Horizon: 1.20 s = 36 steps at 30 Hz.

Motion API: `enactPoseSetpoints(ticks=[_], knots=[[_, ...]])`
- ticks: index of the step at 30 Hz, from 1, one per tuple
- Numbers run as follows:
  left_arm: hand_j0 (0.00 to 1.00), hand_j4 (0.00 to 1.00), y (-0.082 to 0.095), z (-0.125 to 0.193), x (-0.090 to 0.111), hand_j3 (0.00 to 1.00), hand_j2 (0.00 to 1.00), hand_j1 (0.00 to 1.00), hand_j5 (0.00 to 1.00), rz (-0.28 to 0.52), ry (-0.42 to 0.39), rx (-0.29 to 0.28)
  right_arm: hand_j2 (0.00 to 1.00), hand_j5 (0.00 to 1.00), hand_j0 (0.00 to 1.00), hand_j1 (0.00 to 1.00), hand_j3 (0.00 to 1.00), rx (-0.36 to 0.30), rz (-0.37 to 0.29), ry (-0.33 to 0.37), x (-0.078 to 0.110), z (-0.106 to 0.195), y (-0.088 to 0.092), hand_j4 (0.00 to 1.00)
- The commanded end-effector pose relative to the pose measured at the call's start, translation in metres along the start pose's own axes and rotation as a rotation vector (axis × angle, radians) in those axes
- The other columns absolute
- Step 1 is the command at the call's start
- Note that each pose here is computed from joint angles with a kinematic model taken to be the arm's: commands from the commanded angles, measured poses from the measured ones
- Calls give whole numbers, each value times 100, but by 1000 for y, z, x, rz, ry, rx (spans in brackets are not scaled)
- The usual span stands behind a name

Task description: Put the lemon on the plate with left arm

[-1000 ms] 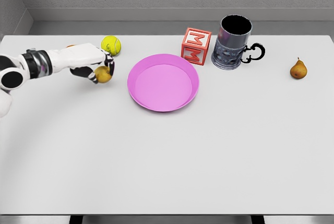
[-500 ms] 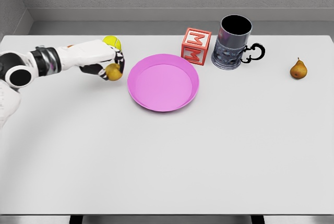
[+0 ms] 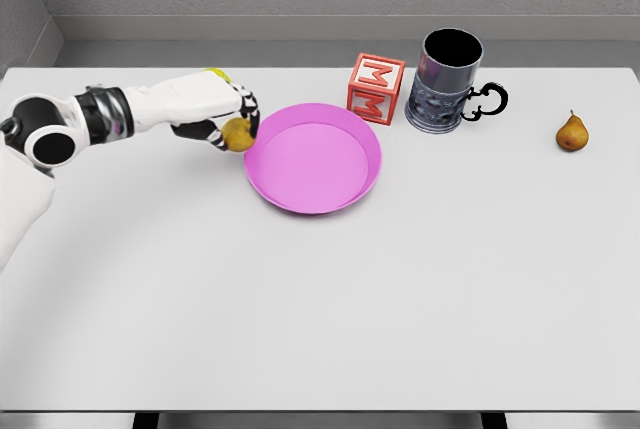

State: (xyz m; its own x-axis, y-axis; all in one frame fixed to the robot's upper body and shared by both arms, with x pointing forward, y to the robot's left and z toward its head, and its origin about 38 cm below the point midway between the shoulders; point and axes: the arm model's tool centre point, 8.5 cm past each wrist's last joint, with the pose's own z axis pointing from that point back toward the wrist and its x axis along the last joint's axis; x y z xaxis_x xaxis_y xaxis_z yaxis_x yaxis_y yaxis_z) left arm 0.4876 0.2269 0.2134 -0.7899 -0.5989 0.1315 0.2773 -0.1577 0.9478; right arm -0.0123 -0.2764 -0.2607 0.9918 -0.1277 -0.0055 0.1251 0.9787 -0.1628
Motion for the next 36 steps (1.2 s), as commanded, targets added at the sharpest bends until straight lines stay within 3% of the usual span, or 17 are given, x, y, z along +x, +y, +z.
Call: enactPoseSetpoints(ticks=[1, 24, 25, 26, 32, 36], knots=[[41, 41, 4, 0, 3, 41, 41, 41, 41, -3, -9, 13, 100, 100, 100, 100, 100, 0, 1, 0, 0, 0, 0, 100], [42, 42, 12, -33, 56, 42, 42, 42, 42, -62, -151, 39, 100, 100, 100, 100, 100, 0, 1, 0, 0, 0, 0, 100], [56, 56, 13, -33, 55, 56, 56, 56, 56, -62, -150, 40, 100, 100, 100, 100, 100, 0, -2, 0, 0, 0, 0, 100], [100, 100, 13, -32, 55, 100, 100, 100, 100, -59, -149, 41, 100, 100, 100, 100, 100, 0, 0, 0, 0, 0, 0, 100], [100, 100, 19, -26, 49, 100, 100, 100, 100, -68, -131, 51, 100, 100, 100, 100, 100, 0, -2, 0, 0, 0, 0, 100], [100, 100, 50, 59, -12, 100, 100, 100, 100, -79, 75, 139, 100, 100, 100, 100, 100, 0, 0, 0, 0, 0, 0, 100]])
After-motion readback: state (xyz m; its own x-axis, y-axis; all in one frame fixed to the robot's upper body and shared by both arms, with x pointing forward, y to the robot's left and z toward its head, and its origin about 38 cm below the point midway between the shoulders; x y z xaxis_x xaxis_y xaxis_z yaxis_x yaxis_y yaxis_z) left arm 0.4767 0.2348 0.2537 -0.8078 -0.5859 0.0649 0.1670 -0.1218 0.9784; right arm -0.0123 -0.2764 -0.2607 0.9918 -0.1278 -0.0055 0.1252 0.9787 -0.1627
